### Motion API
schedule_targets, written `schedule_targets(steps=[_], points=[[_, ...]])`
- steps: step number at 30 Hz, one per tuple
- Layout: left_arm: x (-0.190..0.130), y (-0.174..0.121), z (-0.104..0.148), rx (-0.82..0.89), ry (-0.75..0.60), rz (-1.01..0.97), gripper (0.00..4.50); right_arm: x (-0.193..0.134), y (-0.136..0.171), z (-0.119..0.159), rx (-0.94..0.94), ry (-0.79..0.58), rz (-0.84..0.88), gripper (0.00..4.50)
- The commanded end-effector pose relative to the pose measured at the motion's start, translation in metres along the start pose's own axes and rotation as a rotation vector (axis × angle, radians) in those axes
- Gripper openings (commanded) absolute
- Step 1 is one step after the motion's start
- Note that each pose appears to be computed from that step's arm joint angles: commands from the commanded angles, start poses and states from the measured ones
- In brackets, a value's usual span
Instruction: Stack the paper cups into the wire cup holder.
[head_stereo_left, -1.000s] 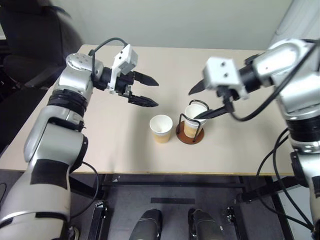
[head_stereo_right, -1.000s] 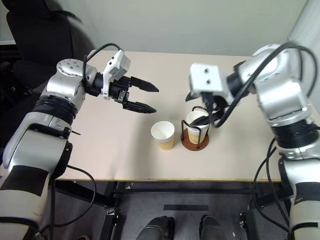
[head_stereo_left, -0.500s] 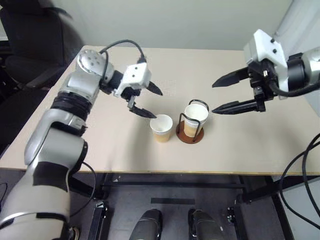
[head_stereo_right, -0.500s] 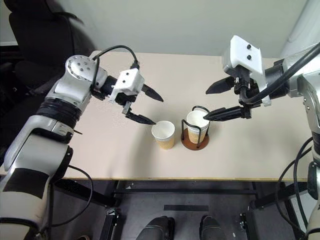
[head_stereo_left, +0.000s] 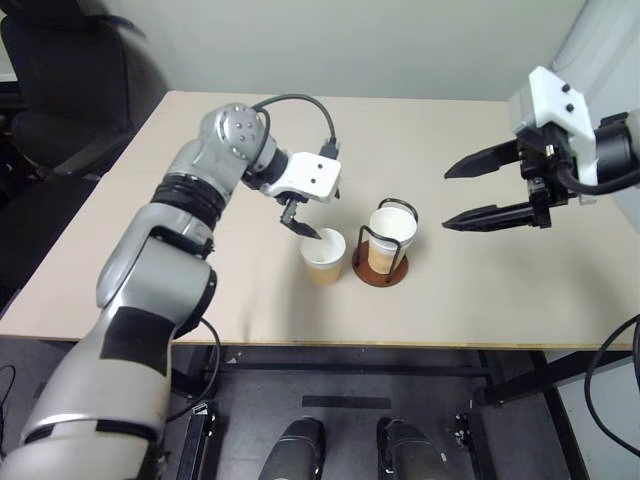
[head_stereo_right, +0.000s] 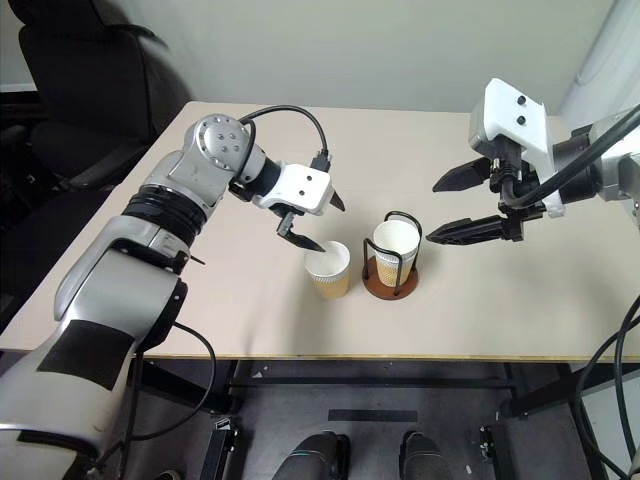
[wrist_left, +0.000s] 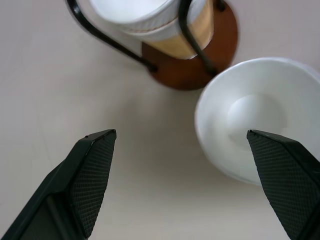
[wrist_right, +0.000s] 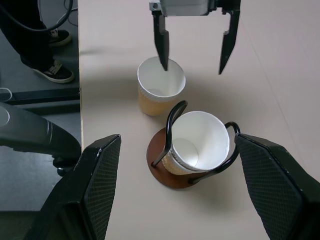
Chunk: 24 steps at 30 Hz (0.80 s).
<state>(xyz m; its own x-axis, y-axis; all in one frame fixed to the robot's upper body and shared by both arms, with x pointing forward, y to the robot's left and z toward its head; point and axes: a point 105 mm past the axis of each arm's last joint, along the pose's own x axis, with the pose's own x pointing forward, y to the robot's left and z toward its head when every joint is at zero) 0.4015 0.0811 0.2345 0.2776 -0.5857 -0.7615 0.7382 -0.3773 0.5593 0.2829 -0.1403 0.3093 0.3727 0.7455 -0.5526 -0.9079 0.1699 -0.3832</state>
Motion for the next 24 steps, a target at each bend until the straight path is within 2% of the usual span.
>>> schedule_targets(steps=[1, 24], points=[[-0.006, 0.014, 0.007, 0.036, 0.016, 0.065, 4.5, -0.01, 0.002, 0.008, -0.036, -0.013, -0.03, 3.66], [0.037, 0.002, 0.009, -0.034, 0.004, -0.023, 4.5, -0.005, 0.01, 0.001, -0.043, 0.001, 0.001, 3.66]])
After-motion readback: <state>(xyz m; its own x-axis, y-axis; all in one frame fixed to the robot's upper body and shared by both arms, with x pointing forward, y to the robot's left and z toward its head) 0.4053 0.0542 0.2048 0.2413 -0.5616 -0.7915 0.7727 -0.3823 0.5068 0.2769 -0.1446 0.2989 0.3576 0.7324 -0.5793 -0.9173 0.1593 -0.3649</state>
